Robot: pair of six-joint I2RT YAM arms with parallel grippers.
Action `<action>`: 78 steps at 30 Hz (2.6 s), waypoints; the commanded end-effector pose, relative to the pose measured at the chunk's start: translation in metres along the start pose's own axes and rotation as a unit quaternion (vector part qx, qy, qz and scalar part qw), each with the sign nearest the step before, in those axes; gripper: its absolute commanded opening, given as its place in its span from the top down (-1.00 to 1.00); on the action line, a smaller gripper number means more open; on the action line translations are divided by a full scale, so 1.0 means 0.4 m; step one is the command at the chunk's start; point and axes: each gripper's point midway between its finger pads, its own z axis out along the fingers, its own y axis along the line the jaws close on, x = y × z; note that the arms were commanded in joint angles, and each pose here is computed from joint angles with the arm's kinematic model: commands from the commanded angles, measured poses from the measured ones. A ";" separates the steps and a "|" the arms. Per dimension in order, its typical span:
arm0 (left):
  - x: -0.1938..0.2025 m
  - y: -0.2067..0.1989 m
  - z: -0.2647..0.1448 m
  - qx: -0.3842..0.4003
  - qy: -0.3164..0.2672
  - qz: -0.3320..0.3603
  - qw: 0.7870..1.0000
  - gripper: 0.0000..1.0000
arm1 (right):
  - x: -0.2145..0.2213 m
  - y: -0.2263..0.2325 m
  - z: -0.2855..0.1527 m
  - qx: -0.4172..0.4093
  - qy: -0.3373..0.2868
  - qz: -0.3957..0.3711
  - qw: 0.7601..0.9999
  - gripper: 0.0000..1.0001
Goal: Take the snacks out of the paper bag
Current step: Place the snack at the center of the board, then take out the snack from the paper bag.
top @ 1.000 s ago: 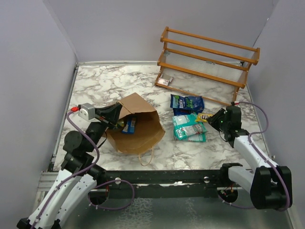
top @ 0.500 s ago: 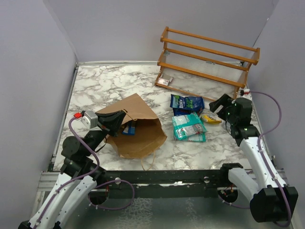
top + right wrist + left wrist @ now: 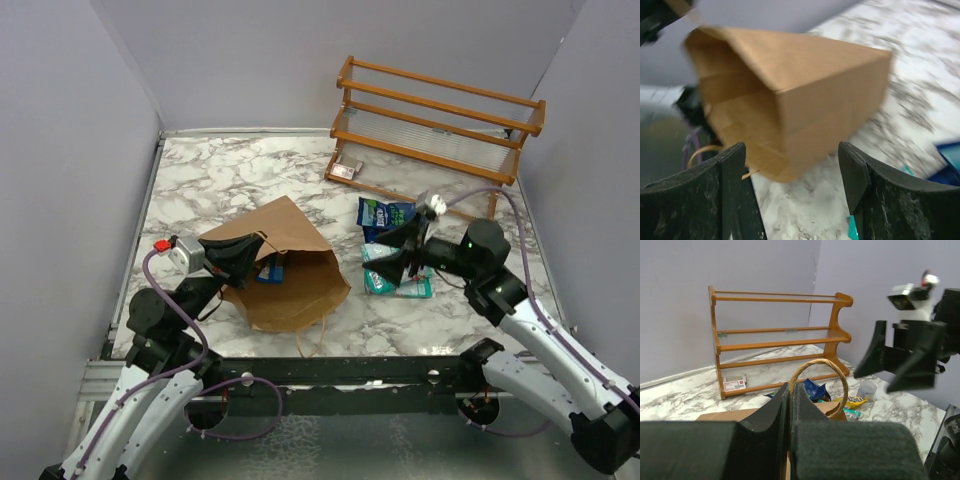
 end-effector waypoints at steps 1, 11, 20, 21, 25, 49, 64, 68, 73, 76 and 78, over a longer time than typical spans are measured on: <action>-0.004 -0.018 -0.007 0.020 -0.003 0.008 1.000 1.00 | 0.055 0.236 -0.033 -0.230 -0.035 -0.194 0.953 -0.45; 0.010 -0.034 -0.015 0.033 0.013 -0.007 0.999 1.00 | 0.216 0.321 0.120 -0.238 0.024 -0.415 0.877 0.07; 0.007 -0.049 -0.032 0.040 0.022 -0.020 0.999 1.00 | 0.234 0.277 0.327 -0.144 0.053 -0.507 0.848 0.22; 0.007 -0.051 -0.033 0.041 0.022 -0.023 0.999 1.00 | 0.237 0.267 0.343 -0.130 0.051 -0.512 0.848 0.22; 0.015 -0.051 -0.033 0.042 0.025 -0.027 0.998 1.00 | 0.268 0.258 0.384 -0.079 0.021 -0.530 0.844 0.22; -0.014 -0.083 -0.031 0.074 0.012 -0.030 0.997 1.00 | 0.475 0.142 0.518 -0.087 0.139 -0.581 0.797 -0.22; -0.028 -0.094 -0.039 0.082 0.002 -0.035 0.996 1.00 | 0.544 0.051 0.580 -0.056 0.192 -0.552 0.810 -0.50; -0.031 -0.090 -0.037 0.078 0.000 -0.032 0.996 1.00 | 0.539 0.037 0.574 -0.035 0.195 -0.541 0.817 -0.50; -0.018 -0.065 -0.034 0.052 0.003 -0.029 0.998 1.00 | 0.491 0.082 0.532 -0.040 0.179 -0.476 0.860 -0.46; -0.010 -0.046 -0.032 0.033 0.001 -0.031 0.999 1.00 | 0.467 0.114 0.501 -0.055 0.163 -0.447 0.878 -0.37; -0.005 -0.032 -0.029 0.018 0.002 -0.034 0.999 1.00 | 0.463 0.140 0.497 -0.068 0.169 -0.414 0.892 -0.22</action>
